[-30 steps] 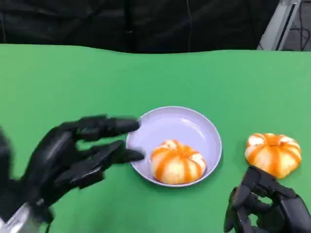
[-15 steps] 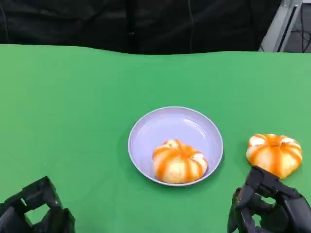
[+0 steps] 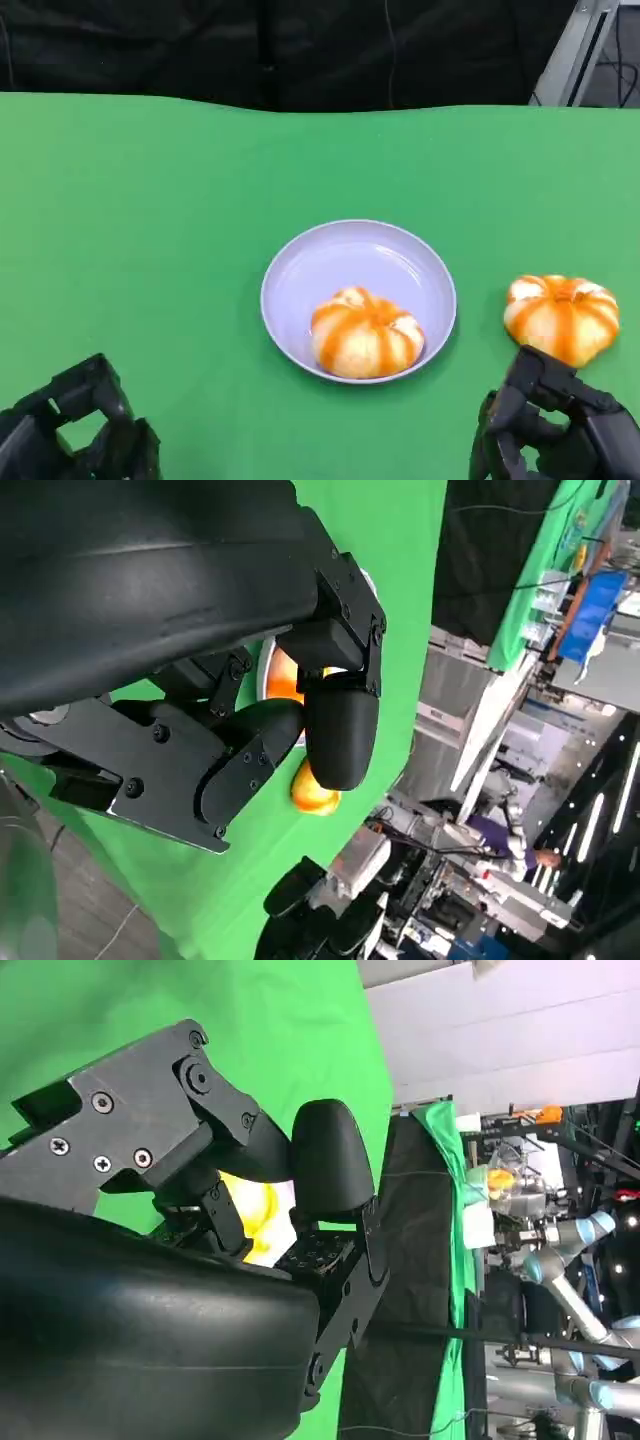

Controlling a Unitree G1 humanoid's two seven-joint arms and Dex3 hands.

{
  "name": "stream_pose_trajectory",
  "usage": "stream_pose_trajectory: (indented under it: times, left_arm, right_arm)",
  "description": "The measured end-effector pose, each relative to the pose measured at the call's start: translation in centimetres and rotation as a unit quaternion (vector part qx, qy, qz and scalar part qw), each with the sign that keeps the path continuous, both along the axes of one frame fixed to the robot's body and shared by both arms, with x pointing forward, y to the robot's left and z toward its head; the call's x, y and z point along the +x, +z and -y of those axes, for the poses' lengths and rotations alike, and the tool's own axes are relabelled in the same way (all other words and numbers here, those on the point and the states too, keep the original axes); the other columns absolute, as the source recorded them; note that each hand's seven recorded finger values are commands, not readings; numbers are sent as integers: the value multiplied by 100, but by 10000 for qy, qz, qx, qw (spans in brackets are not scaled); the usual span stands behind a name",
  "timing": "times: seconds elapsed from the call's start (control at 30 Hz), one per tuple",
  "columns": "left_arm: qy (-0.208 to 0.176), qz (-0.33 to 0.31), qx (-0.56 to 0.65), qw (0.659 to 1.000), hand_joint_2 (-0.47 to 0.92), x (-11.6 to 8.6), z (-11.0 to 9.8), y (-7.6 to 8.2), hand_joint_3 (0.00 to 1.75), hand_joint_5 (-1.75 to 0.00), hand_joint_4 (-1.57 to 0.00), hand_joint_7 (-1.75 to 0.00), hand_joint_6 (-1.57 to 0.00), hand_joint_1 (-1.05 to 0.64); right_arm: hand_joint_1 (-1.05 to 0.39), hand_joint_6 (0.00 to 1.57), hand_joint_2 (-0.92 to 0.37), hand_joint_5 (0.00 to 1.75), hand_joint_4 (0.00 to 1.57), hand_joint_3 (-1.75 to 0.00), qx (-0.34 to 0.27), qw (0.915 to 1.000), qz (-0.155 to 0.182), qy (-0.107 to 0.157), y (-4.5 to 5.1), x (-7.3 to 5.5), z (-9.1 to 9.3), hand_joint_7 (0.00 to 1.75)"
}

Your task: Grasp the bread from the table and place it into the plate.

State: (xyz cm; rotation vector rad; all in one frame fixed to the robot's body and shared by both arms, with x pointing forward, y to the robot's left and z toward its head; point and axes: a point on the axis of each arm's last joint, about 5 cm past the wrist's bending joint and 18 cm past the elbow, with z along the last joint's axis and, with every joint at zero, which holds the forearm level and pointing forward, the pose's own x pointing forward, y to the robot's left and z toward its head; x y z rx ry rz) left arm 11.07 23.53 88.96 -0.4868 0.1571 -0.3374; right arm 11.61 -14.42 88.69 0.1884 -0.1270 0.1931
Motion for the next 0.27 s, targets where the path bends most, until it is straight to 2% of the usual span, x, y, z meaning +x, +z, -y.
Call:
stream_pose_trajectory:
  times: [0.27]
  left_arm:
    - [43,-2,-10,10000,60,22,24,-12,115,-175,-85,-175,-70,-14]
  right_arm:
    - [-13,68,-55,175,85,-125,-1,10000,-24,5,-3,1,4,170]
